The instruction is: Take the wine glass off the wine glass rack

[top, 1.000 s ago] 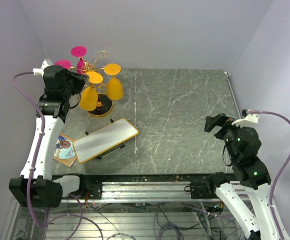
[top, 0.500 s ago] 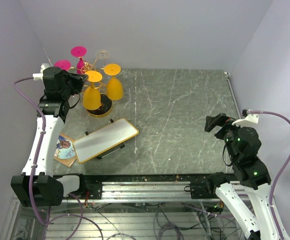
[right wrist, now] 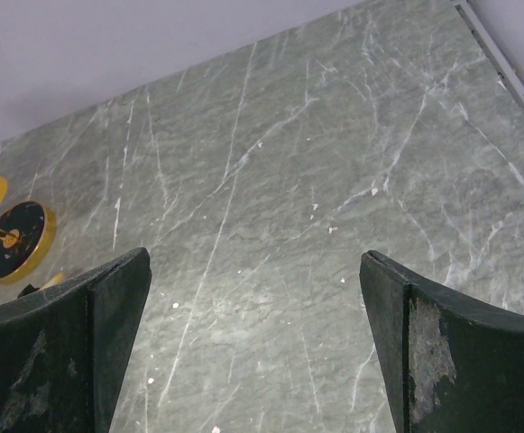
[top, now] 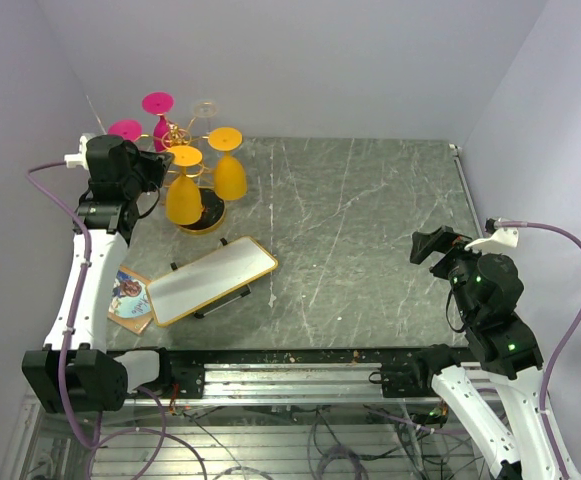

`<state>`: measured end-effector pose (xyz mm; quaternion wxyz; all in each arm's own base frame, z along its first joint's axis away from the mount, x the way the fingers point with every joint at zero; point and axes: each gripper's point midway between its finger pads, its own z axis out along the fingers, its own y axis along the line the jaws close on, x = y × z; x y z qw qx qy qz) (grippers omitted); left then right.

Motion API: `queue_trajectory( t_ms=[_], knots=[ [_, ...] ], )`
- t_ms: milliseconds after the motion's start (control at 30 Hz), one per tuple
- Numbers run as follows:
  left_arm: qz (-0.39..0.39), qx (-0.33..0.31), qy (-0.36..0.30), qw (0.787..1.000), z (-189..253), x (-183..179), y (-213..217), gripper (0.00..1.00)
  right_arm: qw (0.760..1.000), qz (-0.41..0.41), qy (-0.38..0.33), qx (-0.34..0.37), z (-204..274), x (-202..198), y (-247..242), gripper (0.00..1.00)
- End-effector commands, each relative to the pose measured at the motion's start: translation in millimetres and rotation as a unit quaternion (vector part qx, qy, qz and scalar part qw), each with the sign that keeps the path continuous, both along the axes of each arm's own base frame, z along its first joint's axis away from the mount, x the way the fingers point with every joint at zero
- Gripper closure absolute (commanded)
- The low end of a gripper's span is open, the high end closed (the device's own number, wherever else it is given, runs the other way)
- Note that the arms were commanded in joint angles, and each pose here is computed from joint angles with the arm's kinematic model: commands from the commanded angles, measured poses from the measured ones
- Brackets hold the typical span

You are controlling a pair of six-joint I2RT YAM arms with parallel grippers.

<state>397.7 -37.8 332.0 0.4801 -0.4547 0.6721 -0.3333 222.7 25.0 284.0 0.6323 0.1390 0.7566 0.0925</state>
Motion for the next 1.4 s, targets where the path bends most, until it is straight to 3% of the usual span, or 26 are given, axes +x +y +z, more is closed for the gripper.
queue_trajectory(
  t_ms=[0,667,1033,1200,1367],
  knots=[
    [0.003,-0.015,-0.018,1.000,16.5,6.1,2.2,0.93,1.000,-0.015,-0.002,0.002,-1.6,0.9,-5.1,0.00],
    [0.066,-0.021,-0.012,0.998,16.7,-25.1,25.2,0.93,1.000,-0.019,0.001,0.001,-3.0,1.4,-6.0,0.00],
    [0.093,-0.010,-0.013,0.996,27.2,-64.3,34.1,0.93,1.000,-0.014,0.007,0.001,-5.2,3.2,-4.0,0.00],
    [0.076,0.005,-0.030,0.997,40.4,-88.2,29.5,0.93,1.000,-0.010,0.010,-0.001,-6.5,3.9,-2.5,0.00],
    [0.012,-0.014,-0.075,0.997,53.0,-108.7,4.7,0.93,1.000,-0.004,0.013,-0.002,-7.6,5.3,0.1,0.00]
  ],
)
